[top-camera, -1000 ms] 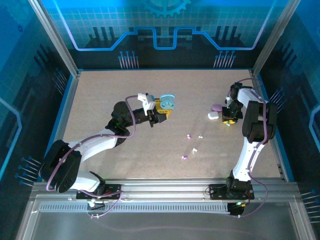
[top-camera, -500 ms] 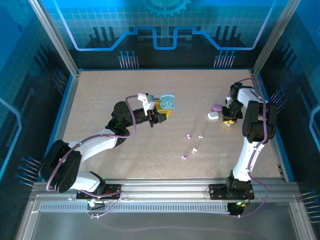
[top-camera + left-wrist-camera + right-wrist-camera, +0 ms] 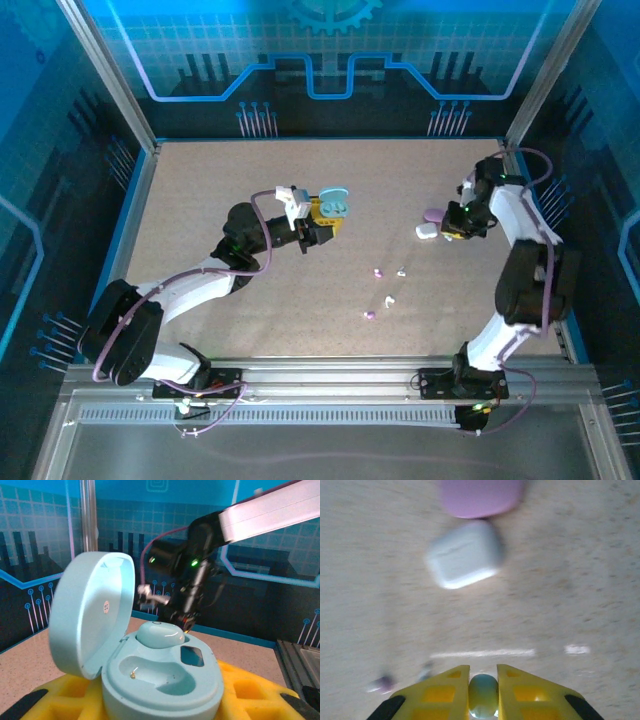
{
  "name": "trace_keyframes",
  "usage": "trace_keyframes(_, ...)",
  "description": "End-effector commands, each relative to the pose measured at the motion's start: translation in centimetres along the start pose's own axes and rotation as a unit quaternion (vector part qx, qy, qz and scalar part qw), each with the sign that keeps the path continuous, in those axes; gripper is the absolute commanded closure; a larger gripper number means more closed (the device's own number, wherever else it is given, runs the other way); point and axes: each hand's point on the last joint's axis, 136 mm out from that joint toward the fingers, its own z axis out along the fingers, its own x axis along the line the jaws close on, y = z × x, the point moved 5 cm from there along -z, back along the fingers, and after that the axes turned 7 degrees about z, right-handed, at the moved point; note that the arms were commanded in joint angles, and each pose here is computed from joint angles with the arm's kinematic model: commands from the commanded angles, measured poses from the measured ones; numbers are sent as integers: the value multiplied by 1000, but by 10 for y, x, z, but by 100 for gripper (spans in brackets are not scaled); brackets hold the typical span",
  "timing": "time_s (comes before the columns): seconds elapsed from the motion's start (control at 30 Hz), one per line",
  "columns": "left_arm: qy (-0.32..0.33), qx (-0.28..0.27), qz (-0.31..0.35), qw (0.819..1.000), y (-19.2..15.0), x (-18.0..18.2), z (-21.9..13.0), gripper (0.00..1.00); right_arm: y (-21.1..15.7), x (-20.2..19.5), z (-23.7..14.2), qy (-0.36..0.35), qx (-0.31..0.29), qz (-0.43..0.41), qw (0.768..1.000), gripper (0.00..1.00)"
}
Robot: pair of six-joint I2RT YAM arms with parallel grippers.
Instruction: Insert the wireless bluetooth earbuds into the charging case
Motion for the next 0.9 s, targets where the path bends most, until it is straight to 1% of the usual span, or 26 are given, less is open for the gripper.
trace_keyframes(0.0,19,3,10,1000,-6,5,3,68,-19,53,-31,174,-1,17,985,80)
trace_keyframes(0.07,32,6,8,999,-10,9,6,68,-27,74,-48,231,0,4,973,80)
trace_keyframes(0.13,42,9,7,999,-13,13,7,68,-35,92,-61,273,5,-5,962,80)
trace_keyframes(0.2,51,13,6,999,-18,15,9,68,-46,114,-73,323,18,-24,946,80)
trace_keyframes(0.37,60,17,8,998,-23,17,12,68,-67,155,-94,385,44,-70,919,79)
trace_keyframes(0.57,67,20,18,997,-28,16,14,68,-92,198,-110,420,63,-120,897,79)
trace_keyframes(0.73,76,15,30,997,-28,14,16,68,-106,225,-121,432,64,-155,886,79)
trace_keyframes(0.87,78,9,37,996,-27,12,18,68,-115,242,-126,433,59,-175,882,78)
